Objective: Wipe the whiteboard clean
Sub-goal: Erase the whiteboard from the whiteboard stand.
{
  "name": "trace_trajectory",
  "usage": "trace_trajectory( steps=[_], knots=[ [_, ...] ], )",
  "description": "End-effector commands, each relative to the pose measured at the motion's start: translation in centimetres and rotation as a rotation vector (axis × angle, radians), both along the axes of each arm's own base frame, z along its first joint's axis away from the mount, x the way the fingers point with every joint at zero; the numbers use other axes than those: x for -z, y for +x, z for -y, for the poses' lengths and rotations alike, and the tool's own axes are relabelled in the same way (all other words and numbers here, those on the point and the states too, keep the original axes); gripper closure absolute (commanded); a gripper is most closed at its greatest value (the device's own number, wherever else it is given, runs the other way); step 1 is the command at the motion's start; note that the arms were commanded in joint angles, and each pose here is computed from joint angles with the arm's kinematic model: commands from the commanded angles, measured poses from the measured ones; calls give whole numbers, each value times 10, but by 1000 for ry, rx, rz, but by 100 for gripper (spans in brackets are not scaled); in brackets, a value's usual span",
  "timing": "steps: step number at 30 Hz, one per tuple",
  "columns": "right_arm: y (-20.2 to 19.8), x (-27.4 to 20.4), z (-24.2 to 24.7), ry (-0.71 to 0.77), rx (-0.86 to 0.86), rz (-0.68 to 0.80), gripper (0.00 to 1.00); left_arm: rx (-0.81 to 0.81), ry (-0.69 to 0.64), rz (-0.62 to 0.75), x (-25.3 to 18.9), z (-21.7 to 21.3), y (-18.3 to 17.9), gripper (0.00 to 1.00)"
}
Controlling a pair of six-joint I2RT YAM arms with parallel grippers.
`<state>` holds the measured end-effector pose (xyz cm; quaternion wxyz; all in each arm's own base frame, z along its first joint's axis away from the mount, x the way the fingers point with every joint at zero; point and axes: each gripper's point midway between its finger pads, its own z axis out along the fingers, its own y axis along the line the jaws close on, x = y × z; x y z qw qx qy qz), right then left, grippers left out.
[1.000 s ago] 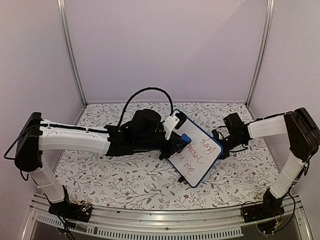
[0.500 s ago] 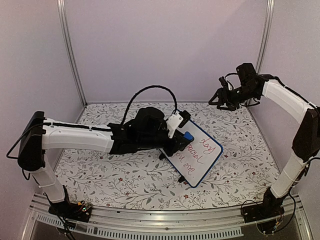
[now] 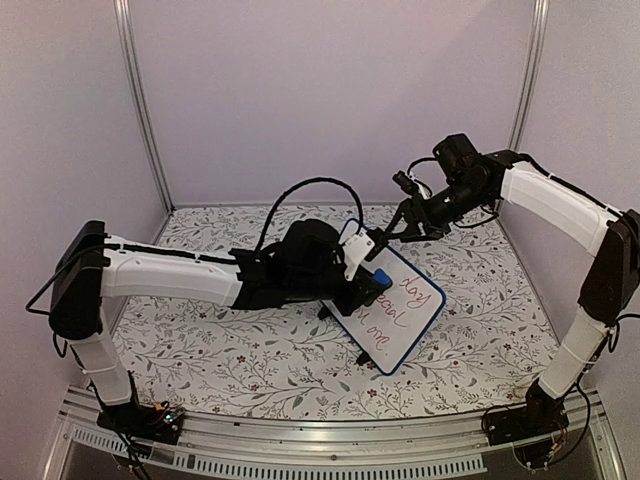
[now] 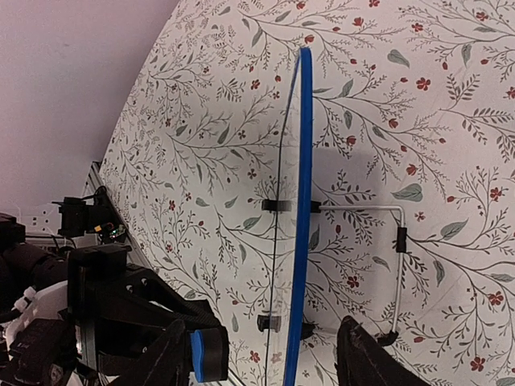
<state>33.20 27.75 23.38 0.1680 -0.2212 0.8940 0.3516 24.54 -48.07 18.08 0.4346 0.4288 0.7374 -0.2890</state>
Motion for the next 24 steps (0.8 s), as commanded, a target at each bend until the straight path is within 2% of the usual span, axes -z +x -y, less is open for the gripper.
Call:
trace_trajectory(
  steps=[1, 13, 24],
  knots=[
    [-2, 9, 1, 3, -18, -8, 39, 10, -2, 9, -4, 4, -2, 100],
    [4, 16, 2, -26, -16, 1, 38, 26, 11, 13, -4, 6, -2, 100],
    [4, 19, 2, -32, -25, -5, 37, 47, -19, 10, -7, 29, 5, 100]
  ],
)
